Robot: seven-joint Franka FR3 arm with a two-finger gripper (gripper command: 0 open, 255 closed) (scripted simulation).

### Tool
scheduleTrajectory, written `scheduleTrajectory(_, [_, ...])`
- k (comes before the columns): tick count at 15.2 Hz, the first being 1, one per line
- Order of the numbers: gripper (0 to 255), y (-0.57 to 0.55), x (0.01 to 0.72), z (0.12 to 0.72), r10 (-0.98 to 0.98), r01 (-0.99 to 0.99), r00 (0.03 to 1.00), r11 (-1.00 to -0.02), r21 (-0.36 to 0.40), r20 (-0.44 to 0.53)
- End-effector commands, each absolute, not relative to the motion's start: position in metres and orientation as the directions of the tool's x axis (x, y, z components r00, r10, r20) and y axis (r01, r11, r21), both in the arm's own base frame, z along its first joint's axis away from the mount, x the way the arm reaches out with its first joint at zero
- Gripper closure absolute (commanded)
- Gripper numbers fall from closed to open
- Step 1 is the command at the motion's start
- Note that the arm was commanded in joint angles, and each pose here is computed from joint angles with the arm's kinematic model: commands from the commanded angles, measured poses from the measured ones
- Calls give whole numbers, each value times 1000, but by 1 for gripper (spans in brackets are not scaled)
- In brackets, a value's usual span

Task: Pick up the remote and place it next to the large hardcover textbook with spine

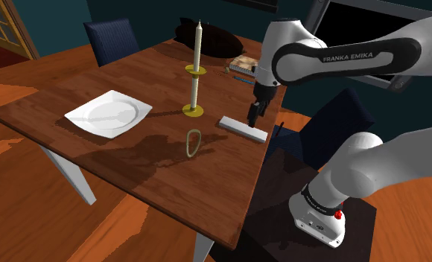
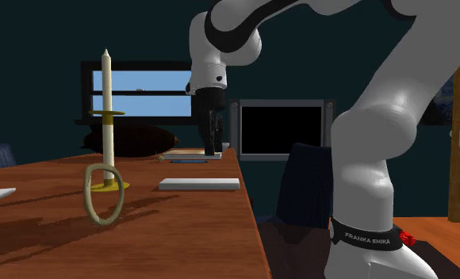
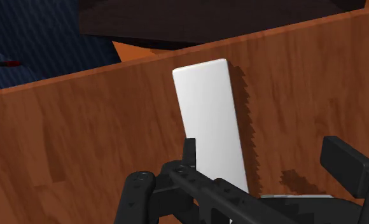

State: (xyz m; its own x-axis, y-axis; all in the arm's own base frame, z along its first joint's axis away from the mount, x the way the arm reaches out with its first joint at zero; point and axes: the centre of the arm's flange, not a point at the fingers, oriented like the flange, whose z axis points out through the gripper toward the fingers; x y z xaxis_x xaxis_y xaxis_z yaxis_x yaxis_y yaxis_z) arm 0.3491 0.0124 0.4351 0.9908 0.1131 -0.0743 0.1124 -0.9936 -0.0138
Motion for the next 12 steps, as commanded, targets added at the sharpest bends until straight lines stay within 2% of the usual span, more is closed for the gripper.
scheduleTrajectory(1, [0, 9, 361, 415, 111, 111, 993, -994, 1, -39])
scheduleTrajectory(4, [0, 1, 378, 390, 107, 107, 994, -994, 20, 1])
scheduleTrajectory(12, [0, 0, 378, 350, 107, 107, 994, -994, 20, 1])
